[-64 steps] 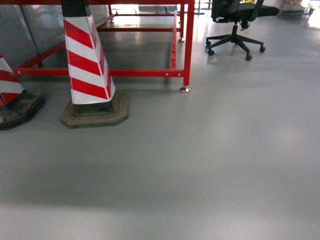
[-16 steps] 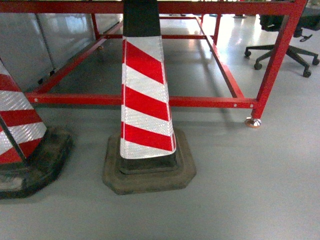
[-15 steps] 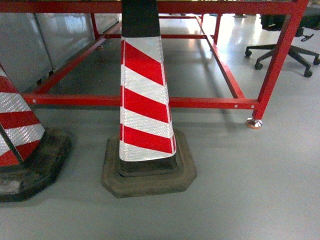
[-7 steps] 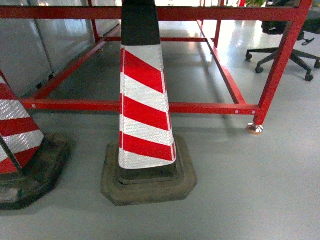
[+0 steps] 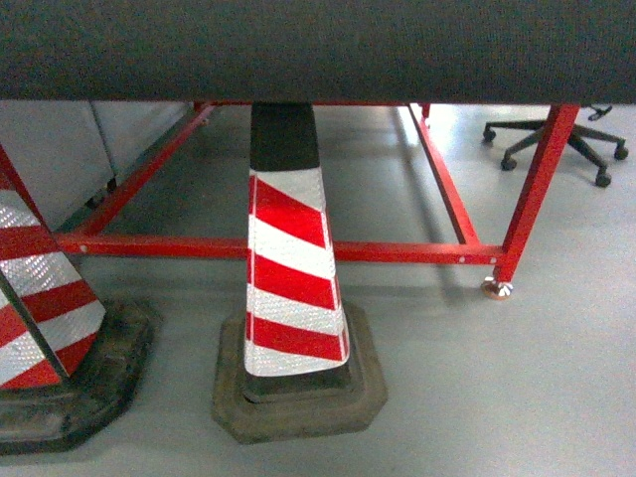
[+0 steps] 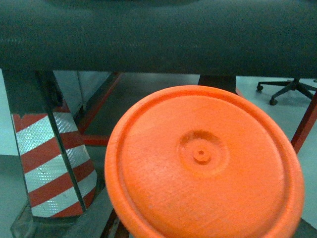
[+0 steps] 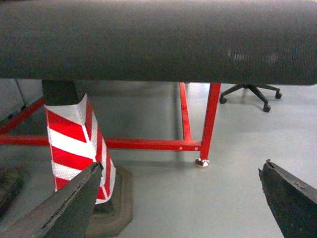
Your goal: Pick capacitor and pack into box
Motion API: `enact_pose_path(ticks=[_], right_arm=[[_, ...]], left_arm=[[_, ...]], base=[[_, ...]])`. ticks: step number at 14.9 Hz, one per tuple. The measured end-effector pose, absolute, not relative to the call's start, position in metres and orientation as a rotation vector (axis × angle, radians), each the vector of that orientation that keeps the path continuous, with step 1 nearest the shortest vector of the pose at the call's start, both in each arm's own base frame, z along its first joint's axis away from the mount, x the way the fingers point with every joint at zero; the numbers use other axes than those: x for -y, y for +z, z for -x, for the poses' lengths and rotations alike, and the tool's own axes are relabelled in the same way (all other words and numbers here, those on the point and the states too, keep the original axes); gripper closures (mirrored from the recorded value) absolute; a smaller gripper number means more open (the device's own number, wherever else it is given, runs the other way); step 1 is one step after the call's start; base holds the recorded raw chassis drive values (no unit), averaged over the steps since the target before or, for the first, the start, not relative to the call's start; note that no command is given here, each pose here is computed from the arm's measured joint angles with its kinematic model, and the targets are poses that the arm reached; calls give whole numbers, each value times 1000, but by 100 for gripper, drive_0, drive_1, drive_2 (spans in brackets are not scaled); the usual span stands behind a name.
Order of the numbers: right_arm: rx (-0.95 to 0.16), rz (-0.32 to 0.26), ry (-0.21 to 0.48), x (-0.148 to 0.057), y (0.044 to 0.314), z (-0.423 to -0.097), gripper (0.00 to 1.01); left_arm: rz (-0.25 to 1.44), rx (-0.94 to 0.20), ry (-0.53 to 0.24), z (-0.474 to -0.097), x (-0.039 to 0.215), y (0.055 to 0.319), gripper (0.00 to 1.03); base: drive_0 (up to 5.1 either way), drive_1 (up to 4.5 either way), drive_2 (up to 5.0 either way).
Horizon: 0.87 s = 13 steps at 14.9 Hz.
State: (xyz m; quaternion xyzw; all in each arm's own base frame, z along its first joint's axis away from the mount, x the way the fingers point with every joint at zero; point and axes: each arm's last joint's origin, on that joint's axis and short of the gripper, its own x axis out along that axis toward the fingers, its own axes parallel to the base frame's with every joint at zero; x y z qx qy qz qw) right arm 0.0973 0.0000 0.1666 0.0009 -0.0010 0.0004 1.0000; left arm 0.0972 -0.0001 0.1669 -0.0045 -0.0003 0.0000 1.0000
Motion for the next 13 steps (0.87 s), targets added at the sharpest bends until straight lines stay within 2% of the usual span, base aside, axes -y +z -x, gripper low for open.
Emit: enact_pose_path(ticks=[13], right_arm=[[2,-3,0,0,167,-97,3]], left_arm=[[-1,1,-1,-97,0,167,59]], base=[[0,0,0]])
